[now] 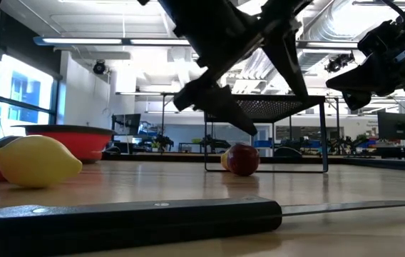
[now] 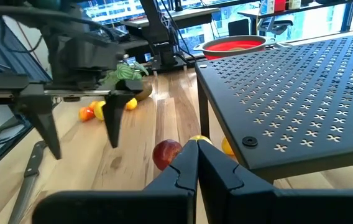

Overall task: Pick & Place Fruit
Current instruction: Put the red Pomegranate into the strainer bowl

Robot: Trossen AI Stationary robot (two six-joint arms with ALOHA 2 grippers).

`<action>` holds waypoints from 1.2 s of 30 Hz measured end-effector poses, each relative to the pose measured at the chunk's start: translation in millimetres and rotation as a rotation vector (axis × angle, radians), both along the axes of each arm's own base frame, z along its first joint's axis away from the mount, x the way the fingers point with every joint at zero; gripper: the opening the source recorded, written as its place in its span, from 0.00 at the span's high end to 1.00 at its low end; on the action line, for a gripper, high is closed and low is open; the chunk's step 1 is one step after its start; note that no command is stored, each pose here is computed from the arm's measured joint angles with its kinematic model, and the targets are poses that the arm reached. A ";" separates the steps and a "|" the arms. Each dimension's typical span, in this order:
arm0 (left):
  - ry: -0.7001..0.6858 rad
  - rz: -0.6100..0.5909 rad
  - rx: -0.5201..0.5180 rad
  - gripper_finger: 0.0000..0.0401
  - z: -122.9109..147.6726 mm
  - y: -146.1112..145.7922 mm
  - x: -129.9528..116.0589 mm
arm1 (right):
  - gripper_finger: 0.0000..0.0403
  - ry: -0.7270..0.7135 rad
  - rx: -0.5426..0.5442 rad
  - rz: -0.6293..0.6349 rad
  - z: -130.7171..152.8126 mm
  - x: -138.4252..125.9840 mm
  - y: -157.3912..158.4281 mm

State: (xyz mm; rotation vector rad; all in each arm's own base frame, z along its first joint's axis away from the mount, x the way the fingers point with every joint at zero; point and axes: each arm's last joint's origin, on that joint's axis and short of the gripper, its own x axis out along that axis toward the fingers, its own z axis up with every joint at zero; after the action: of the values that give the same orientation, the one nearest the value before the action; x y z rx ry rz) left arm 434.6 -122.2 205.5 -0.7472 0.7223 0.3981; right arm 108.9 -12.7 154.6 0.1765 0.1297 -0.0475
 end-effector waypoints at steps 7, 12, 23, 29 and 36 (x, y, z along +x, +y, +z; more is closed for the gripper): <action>0.107 0.264 0.104 0.16 -9.7 3.6 -17.2 | 1.00 -0.001 0.000 0.000 0.1 0.0 0.0; 0.116 0.301 0.178 0.16 -17.2 6.2 -16.7 | 1.00 -0.001 -0.002 0.000 0.2 0.0 0.0; 0.117 0.292 0.320 0.16 -45.3 8.5 -5.3 | 1.00 0.005 -0.007 -0.002 -0.3 -0.1 -0.1; 0.116 0.275 0.339 0.16 -44.2 13.8 -2.5 | 1.00 0.000 -0.008 -0.002 0.1 0.0 -0.1; 0.099 0.265 0.356 0.16 -42.4 24.2 3.3 | 1.00 0.001 -0.008 -0.002 0.0 0.0 -0.1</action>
State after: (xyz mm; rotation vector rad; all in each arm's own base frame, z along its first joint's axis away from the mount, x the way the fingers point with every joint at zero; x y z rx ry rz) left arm 438.0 -98.1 163.1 -0.4880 0.6235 0.7874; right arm 108.9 -12.8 154.6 0.1689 0.1308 -0.0501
